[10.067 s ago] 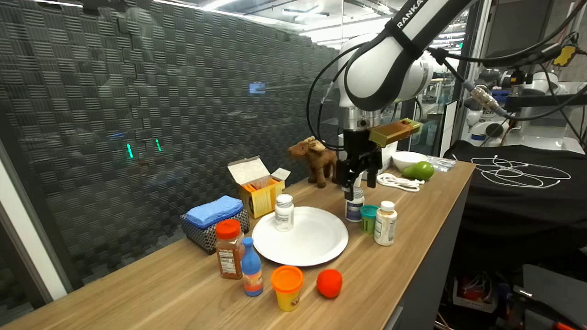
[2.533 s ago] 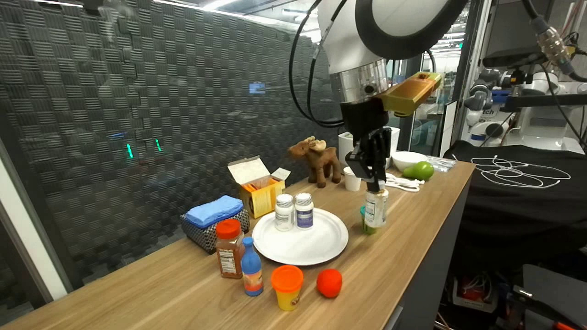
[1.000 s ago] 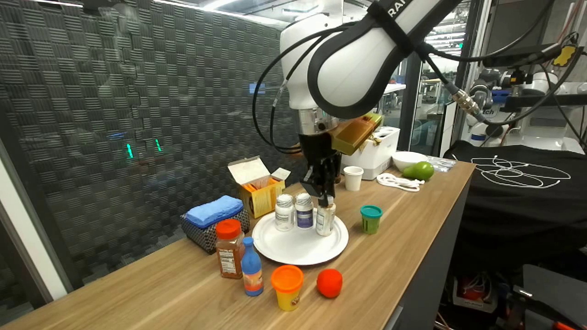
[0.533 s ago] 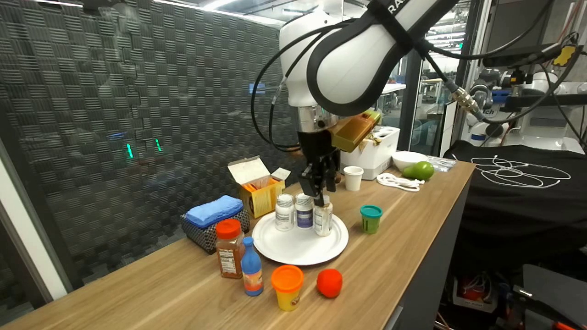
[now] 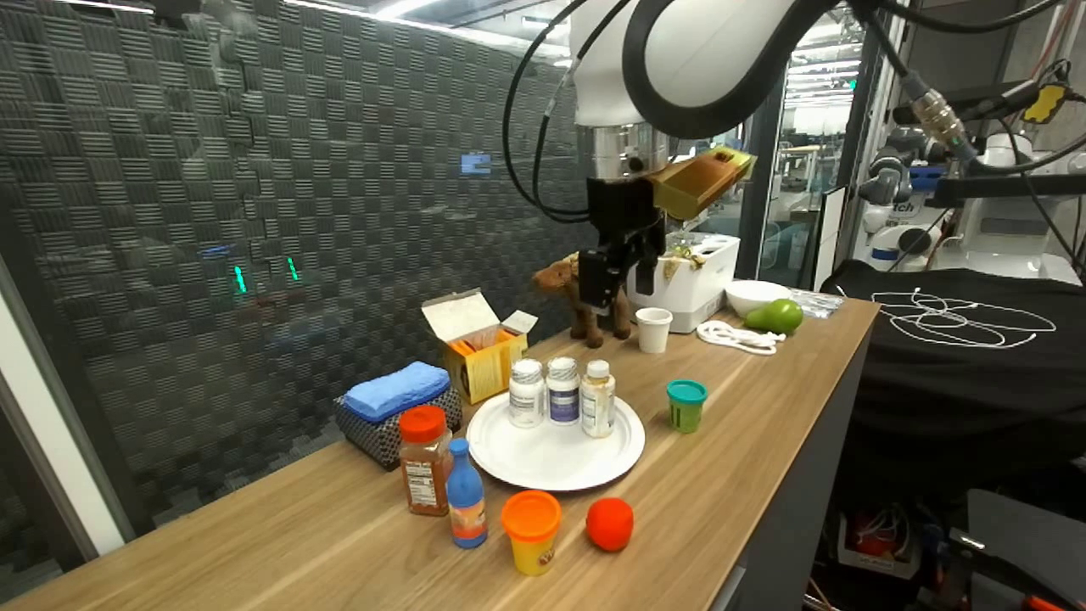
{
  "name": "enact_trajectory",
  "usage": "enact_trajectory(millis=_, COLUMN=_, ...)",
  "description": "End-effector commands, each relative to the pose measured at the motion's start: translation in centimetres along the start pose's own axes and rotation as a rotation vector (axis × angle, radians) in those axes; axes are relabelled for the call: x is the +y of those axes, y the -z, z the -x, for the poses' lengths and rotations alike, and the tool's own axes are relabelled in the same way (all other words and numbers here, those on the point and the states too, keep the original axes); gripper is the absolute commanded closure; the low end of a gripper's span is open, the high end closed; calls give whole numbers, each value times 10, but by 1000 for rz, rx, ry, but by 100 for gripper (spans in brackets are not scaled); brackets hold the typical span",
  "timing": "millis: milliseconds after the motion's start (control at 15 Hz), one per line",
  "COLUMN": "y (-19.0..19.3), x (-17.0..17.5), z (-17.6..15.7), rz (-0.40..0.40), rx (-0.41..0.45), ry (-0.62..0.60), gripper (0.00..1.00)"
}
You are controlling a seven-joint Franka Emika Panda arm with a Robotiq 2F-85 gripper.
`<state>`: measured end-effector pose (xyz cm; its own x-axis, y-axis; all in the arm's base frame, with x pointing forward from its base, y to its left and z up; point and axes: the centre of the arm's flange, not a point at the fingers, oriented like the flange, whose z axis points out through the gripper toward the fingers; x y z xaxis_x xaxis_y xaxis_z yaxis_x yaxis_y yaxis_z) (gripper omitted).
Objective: Put all the bottles and the orange plushie on the white plate
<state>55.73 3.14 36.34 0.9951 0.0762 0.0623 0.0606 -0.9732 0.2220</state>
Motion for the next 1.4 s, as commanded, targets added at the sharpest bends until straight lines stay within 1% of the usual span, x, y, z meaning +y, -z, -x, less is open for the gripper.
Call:
enact_trajectory(millis=0, y=-3, x=26, z=40, rz=-52, rx=19, ry=-55, gripper=0)
enact_trajectory(millis=200, y=-23, x=32, z=49, rz=-88, rx=-22, ry=-47, gripper=0)
enact_trajectory(millis=267, y=-21, x=31, z=48, rz=-89, rx=-36, ry=-18, gripper=0)
enact_trajectory(millis=333, y=-27, x=29, z=40, rz=-64, rx=-50, ry=-46, gripper=0)
enact_trajectory(millis=400, y=-30, x=29, z=43, rz=-69, rx=-56, ry=-36, gripper=0)
enact_trajectory(millis=1000, y=-31, x=28, z=43, rz=-71, rx=-57, ry=-23, gripper=0)
enact_trajectory(millis=1333, y=-56, x=36, z=47, rz=-120, rx=-55, ry=-64, gripper=0)
